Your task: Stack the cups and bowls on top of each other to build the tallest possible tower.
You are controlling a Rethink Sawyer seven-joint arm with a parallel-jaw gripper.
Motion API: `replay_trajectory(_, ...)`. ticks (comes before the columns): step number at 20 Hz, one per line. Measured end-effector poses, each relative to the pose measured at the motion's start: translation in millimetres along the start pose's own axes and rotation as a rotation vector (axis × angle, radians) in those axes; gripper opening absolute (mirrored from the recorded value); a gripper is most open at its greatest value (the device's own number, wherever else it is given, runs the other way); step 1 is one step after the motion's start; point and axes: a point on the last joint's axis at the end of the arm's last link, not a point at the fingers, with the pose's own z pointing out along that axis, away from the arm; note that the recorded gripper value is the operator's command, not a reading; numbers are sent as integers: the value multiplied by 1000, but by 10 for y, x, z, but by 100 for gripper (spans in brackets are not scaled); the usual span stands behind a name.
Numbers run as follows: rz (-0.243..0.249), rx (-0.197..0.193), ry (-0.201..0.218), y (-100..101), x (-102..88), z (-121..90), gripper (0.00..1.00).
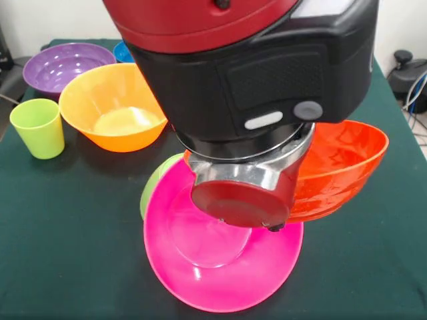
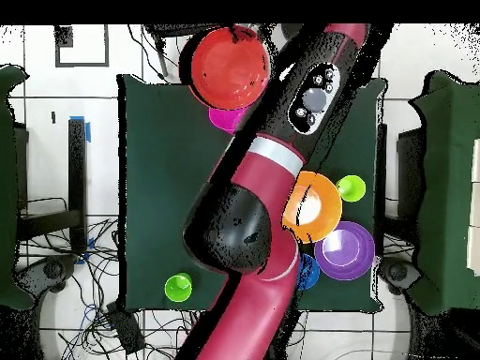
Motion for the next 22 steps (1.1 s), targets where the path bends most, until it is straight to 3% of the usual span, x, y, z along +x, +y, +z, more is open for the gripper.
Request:
replay_trajectory(2,-11,-21,-28,6,-11,3,0)
replay_trajectory(6,-80,-148,-168,85,-49,3,0)
replay_trajectory(9,-179,-266,-281,172,-17,15,0)
replay_trajectory(12,-229,-317,-322,205,32,24,0)
replay_trajectory(15,-255,-337,-341,200,88,40,0)
replay_trajectory(22,-263,-333,-335,169,128,73,0)
